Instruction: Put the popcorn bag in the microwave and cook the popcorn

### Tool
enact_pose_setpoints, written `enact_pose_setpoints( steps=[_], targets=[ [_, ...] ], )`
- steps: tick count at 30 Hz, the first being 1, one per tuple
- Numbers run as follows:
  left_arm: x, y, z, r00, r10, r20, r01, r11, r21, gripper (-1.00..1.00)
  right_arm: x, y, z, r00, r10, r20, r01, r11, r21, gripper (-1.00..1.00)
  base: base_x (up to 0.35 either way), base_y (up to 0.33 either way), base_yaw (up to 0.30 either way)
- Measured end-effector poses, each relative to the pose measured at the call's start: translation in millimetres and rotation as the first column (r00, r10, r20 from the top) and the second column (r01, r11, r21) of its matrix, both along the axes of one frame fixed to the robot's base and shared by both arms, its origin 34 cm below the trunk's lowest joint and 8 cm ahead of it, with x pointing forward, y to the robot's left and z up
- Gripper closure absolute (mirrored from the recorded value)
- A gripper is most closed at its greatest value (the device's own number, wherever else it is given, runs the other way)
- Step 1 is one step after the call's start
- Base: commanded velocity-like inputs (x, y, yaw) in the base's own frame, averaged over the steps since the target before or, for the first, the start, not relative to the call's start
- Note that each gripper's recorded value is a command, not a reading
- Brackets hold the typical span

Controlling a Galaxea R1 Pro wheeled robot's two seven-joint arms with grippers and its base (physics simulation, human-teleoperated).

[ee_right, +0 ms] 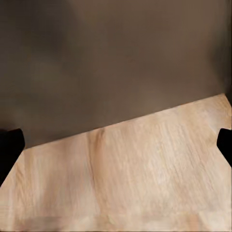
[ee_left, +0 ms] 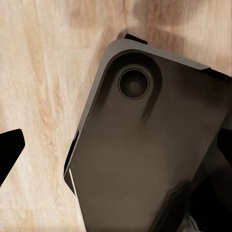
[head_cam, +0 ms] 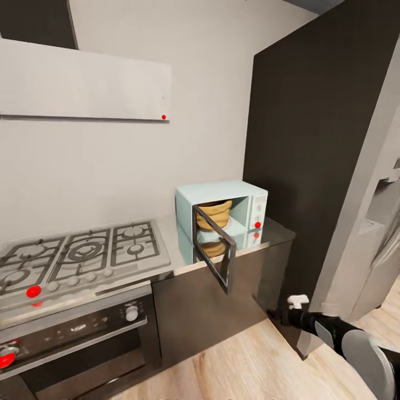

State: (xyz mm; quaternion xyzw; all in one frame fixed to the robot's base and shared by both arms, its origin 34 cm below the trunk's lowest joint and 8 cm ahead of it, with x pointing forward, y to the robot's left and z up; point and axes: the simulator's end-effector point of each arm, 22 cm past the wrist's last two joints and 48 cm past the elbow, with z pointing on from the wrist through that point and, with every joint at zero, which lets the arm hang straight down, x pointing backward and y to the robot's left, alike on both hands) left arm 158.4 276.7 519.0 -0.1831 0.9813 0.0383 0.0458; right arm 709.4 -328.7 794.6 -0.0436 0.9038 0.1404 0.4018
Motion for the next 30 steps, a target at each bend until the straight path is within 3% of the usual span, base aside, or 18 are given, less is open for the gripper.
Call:
enact_pose_setpoints(
  steps=[3, 4, 6, 11, 13, 18, 20, 23, 30],
  targets=[
    [0, 1, 0, 1.000, 0.000, -0.001, 0.000, 1.000, 0.001, -1.00, -40, -20, -50, 0.993, -0.086, -0.086, 0.079, 0.993, -0.083, -1.00, -0.014, 0.000, 0.000],
    [0, 1, 0, 1.000, 0.000, 0.000, 0.000, 1.000, 0.001, -1.00, -69, -39, -81, 0.979, -0.151, -0.134, 0.128, 0.978, -0.168, -1.00, -0.002, 0.000, 0.000],
    [0, 0, 0, 1.000, 0.000, 0.000, 0.000, 1.000, 0.000, -1.00, -112, -54, -116, 0.963, -0.186, -0.197, 0.134, 0.958, -0.253, -1.00, -0.001, 0.000, 0.000],
    [0, 1, 0, 1.000, 0.000, 0.001, 0.000, 1.000, 0.002, -1.00, -187, -63, -163, 0.930, -0.216, -0.298, 0.116, 0.941, -0.319, -1.00, 0.000, 0.000, 0.000],
    [0, 0, 0, 1.000, 0.000, 0.001, 0.000, 1.000, 0.001, -1.00, -221, -64, -183, 0.909, -0.252, -0.333, 0.121, 0.922, -0.369, -1.00, 0.000, 0.000, 0.000],
    [0, 0, 0, 1.000, 0.000, 0.000, 0.000, 1.000, 0.001, -1.00, -336, -65, -229, 0.844, -0.265, -0.467, 0.067, 0.914, -0.399, -1.00, 0.000, 0.000, 0.000],
    [0, 0, 0, 1.000, 0.000, 0.000, 0.000, 1.000, 0.001, -1.00, -368, -64, -238, 0.821, -0.265, -0.505, 0.049, 0.915, -0.400, -1.00, 0.000, 0.000, 0.000],
    [-1, 0, 0, 1.000, 0.001, -0.001, -0.001, 1.000, 0.000, -1.00, -397, -60, -246, 0.803, -0.262, -0.535, 0.034, 0.917, -0.398, -1.00, 0.000, 0.000, 0.043],
    [-1, 1, 0, 1.000, 0.003, -0.002, -0.003, 1.000, 0.001, -1.00, -402, -61, -247, 0.802, -0.263, -0.536, 0.034, 0.916, -0.399, -1.00, 0.000, 0.000, 0.247]
  ],
)
